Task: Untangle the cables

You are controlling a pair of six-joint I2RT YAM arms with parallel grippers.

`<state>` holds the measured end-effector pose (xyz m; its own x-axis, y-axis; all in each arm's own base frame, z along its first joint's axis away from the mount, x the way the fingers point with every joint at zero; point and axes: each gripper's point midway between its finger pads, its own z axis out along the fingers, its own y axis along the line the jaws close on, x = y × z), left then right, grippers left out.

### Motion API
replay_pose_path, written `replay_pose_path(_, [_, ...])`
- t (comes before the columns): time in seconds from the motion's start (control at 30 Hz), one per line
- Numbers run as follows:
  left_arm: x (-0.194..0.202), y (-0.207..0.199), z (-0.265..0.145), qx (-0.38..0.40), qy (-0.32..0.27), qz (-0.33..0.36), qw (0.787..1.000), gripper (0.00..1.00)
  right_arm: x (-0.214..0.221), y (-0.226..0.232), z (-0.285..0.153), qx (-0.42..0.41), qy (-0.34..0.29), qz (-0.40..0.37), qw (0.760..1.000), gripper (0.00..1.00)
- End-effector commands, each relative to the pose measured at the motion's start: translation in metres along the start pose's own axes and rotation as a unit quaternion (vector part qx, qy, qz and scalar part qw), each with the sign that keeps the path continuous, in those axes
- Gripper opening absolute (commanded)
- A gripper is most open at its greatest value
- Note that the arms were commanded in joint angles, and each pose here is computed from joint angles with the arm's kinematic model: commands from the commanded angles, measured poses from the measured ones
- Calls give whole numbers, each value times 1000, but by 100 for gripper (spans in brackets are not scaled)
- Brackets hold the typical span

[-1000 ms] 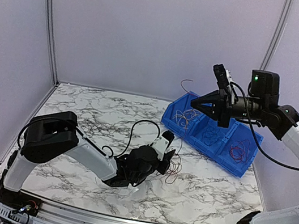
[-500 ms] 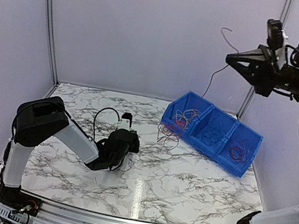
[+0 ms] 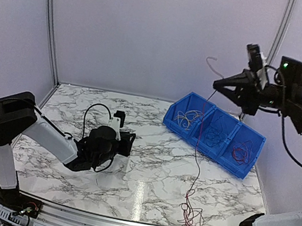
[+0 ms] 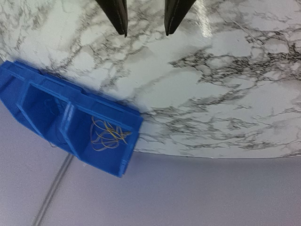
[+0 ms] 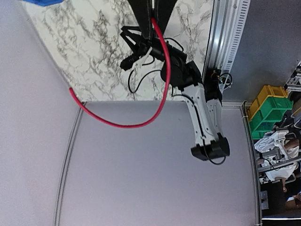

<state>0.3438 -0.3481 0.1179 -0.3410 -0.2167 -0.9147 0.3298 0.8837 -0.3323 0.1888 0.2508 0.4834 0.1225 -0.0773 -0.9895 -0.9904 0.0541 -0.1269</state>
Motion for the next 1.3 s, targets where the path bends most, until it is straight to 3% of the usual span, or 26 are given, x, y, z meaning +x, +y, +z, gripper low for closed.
replay_pose_path(0.0, [11, -60, -41, 121, 21, 63, 990, 30, 80, -29, 16, 36, 42, 81, 995, 0])
replay_pose_path(0.1, [29, -81, -66, 168, 44, 75, 982, 31, 140, -59, 19, 110, 97, 106, 983, 5])
replay_pose_path(0.2, [44, -94, -84, 192, 61, 75, 977, 31, 192, -93, 11, 195, 176, 115, 958, 35])
replay_pose_path(0.27, [52, -106, -96, 217, 74, 70, 971, 31, 218, -102, 1, 227, 229, 117, 939, 40])
replay_pose_path(0.4, [69, -143, -118, 291, 118, 69, 947, 34, 242, -82, -16, 224, 279, 97, 929, 42])
replay_pose_path(0.5, [90, -155, -113, 282, 178, 62, 941, 37, 256, -64, -31, 233, 296, 74, 923, 42])
replay_pose_path(0.77, [138, -199, -101, 329, 277, 48, 902, 30, 323, -4, -37, 142, 368, 83, 915, 29])
replay_pose_path(1.0, [179, -202, -75, 313, 346, 135, 874, 31, 331, 8, -29, 139, 322, 76, 933, 27])
replay_pose_path(1.27, [186, -190, -57, 319, 368, 146, 861, 29, 330, 10, -29, 141, 308, 72, 938, 27])
